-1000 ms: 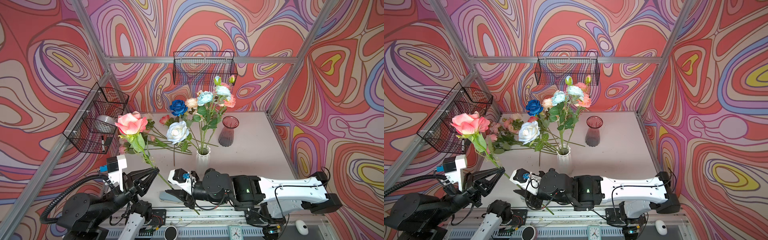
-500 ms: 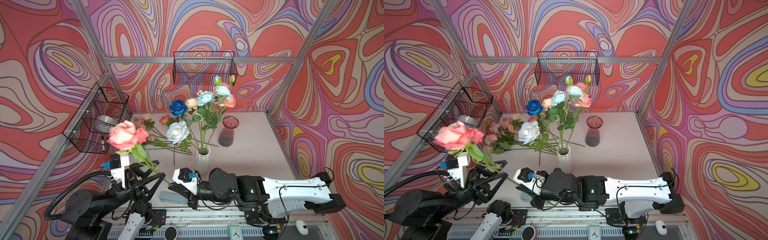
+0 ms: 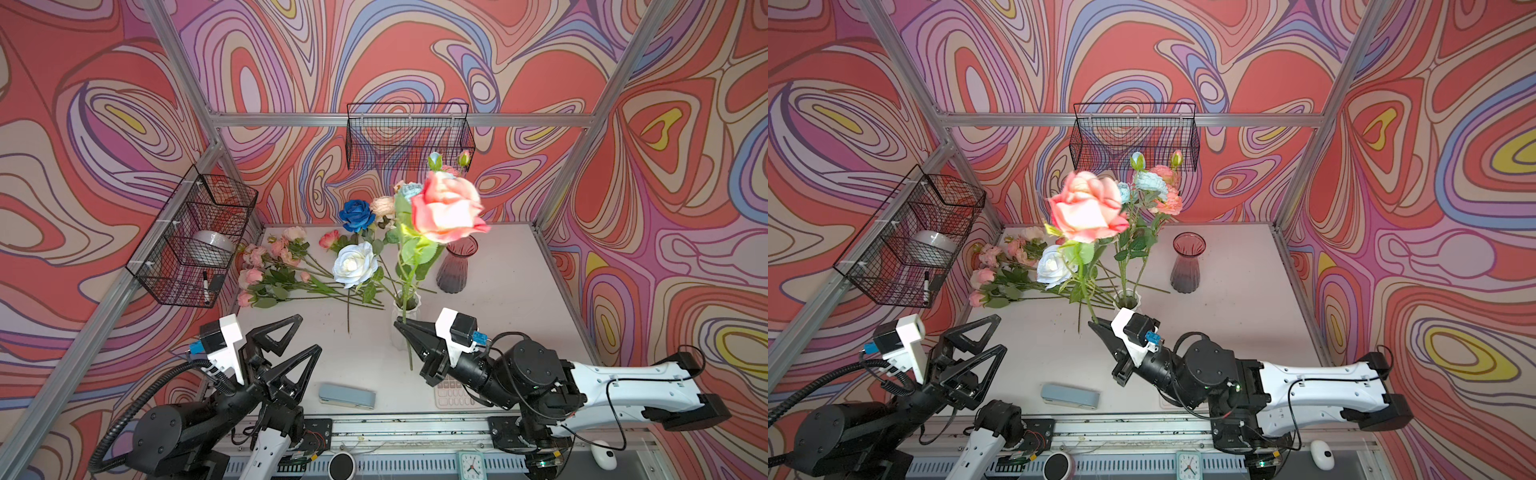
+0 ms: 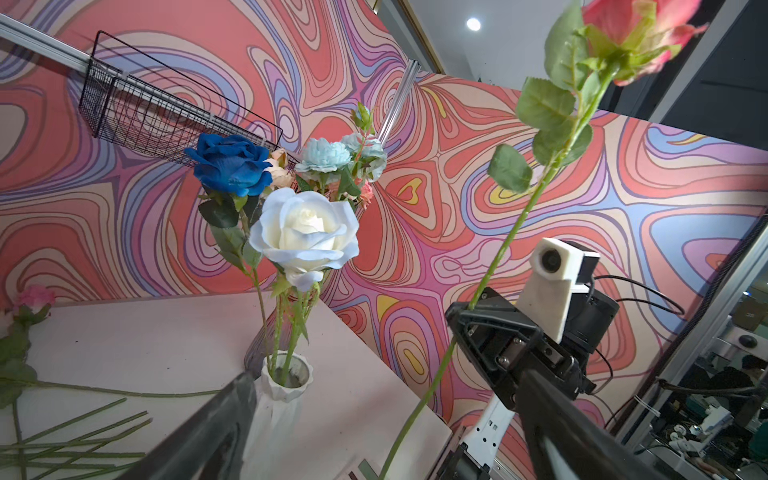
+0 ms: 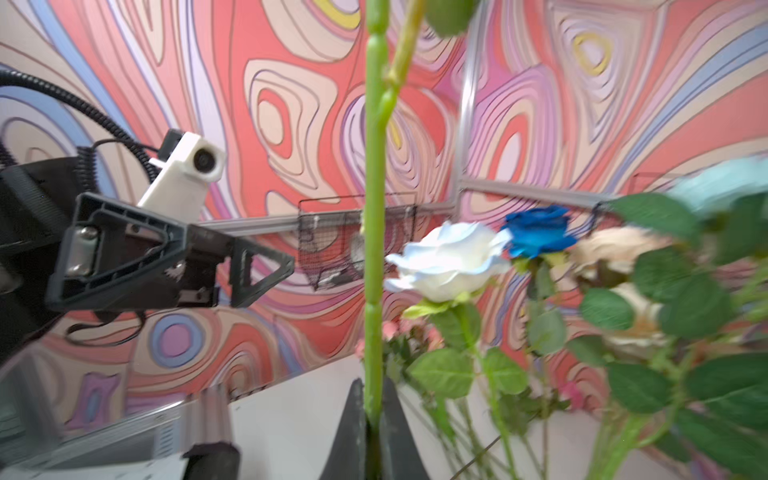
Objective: Arrange the flowers into the vase
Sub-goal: 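Carry the pink rose over the vase with the right gripper while the left opens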
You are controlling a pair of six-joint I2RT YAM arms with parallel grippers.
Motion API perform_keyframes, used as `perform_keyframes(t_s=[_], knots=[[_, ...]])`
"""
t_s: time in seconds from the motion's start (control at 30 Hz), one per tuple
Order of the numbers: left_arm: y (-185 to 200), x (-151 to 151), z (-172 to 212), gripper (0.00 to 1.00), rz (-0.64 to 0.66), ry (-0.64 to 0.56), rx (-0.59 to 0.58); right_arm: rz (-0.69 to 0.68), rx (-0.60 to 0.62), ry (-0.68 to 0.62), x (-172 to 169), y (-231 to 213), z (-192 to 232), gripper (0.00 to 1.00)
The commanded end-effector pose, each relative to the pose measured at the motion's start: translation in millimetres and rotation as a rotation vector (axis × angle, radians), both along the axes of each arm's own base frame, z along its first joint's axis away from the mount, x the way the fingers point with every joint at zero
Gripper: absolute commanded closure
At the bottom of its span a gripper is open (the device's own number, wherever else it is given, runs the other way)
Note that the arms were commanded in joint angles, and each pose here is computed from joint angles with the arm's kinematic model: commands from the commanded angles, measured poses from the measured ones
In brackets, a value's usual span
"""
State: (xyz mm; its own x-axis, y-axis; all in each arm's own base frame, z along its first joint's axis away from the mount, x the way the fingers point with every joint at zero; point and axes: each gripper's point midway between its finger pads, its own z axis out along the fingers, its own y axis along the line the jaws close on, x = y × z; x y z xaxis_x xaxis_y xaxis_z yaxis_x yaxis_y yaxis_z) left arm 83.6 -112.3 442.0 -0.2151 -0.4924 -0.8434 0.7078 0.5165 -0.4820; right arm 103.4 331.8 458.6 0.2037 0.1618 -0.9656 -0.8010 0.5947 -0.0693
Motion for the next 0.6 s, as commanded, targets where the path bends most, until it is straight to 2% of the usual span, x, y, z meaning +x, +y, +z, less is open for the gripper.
perform_keyframes(t_s=[0.0, 0.13, 0.37, 0.57], knots=[[3, 14, -11, 0.0, 0.041, 0.031, 0.0, -0.251, 0.114, -0.161, 21, -30, 31, 1.0], [3, 23, -23, 0.0, 0.054, 0.07, 0.001, -0.329, 0.189, -0.207, 44, -42, 42, 1.0], [-1, 30, -31, 0.0, 0.043, 0.099, 0.007, -0.351, 0.261, -0.114, 104, -67, 34, 1.0], [-1, 34, -35, 0.0, 0.044, 0.112, 0.011, -0.335, 0.275, -0.09, 116, -67, 30, 1.0]])
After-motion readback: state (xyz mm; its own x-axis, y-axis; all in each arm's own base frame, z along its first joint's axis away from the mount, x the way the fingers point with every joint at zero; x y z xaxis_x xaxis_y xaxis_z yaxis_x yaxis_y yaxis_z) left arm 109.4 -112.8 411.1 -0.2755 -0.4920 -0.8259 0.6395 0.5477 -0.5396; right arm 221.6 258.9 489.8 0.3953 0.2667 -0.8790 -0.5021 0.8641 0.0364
